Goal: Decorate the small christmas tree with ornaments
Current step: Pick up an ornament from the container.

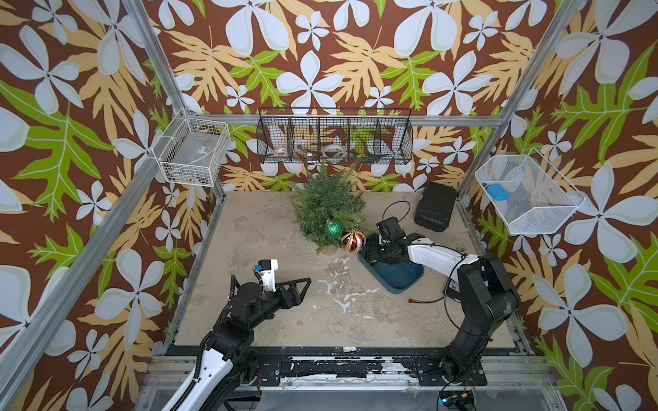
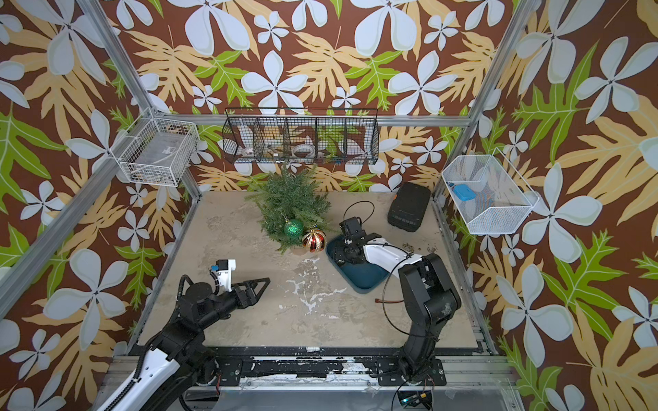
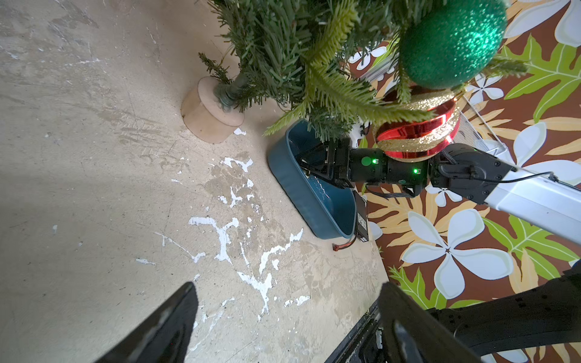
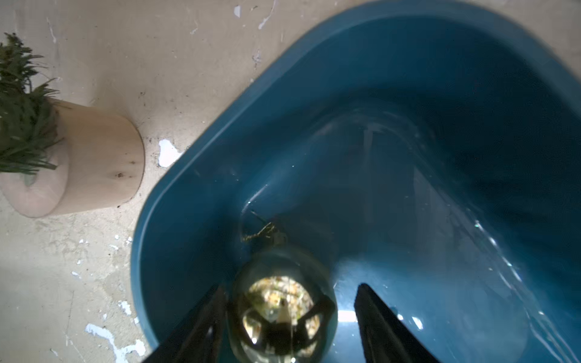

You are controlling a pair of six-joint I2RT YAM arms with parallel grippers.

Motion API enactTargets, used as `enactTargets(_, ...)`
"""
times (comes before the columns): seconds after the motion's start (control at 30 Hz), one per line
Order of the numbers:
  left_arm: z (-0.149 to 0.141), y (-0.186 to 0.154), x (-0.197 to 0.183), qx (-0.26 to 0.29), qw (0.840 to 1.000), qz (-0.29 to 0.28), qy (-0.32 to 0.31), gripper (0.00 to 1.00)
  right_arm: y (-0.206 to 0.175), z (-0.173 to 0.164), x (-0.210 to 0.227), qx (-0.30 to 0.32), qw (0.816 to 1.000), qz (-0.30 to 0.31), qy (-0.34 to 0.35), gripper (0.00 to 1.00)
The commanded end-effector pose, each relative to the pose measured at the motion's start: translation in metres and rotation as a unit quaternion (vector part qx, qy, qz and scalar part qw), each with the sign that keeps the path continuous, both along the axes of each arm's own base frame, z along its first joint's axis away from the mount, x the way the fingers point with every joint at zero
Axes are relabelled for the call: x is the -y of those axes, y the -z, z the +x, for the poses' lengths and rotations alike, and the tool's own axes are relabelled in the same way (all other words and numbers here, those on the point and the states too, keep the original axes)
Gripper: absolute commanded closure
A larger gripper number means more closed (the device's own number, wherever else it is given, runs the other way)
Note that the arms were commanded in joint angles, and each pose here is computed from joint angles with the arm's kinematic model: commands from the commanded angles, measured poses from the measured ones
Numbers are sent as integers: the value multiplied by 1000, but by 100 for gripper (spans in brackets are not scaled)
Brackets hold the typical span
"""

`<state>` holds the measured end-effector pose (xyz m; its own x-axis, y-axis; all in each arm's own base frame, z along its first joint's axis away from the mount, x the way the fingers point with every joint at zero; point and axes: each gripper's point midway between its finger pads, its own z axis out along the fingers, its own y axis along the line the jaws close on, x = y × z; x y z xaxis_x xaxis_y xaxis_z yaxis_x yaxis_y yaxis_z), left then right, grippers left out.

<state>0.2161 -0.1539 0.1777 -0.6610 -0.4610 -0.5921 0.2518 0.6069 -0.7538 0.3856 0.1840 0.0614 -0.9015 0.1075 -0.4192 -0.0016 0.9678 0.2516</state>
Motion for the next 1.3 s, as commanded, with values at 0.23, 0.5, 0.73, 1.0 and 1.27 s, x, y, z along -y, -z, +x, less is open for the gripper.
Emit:
enactTargets(0.23, 1, -6, 1, 9, 1000, -9, 0, 9, 1, -10, 36, 5, 997, -68, 28, 33)
enactTargets(0.5, 1, -6, 1, 9, 1000, -10, 1, 10, 9, -13, 33, -5, 998, -63, 22, 28)
enactTargets(0.73, 1, -6, 1, 8, 1000, -10, 1, 10, 8, -9, 31, 3, 998, -60, 25, 30)
enactTargets(1.0, 1, -6, 1, 6, 1000, -11, 1, 11, 7, 8, 35, 13, 996, -78, 35, 28)
enactTargets(1.27, 1, -7, 1, 7, 1000, -13, 0, 11, 13, 18, 37, 11, 995, -89, 39, 32)
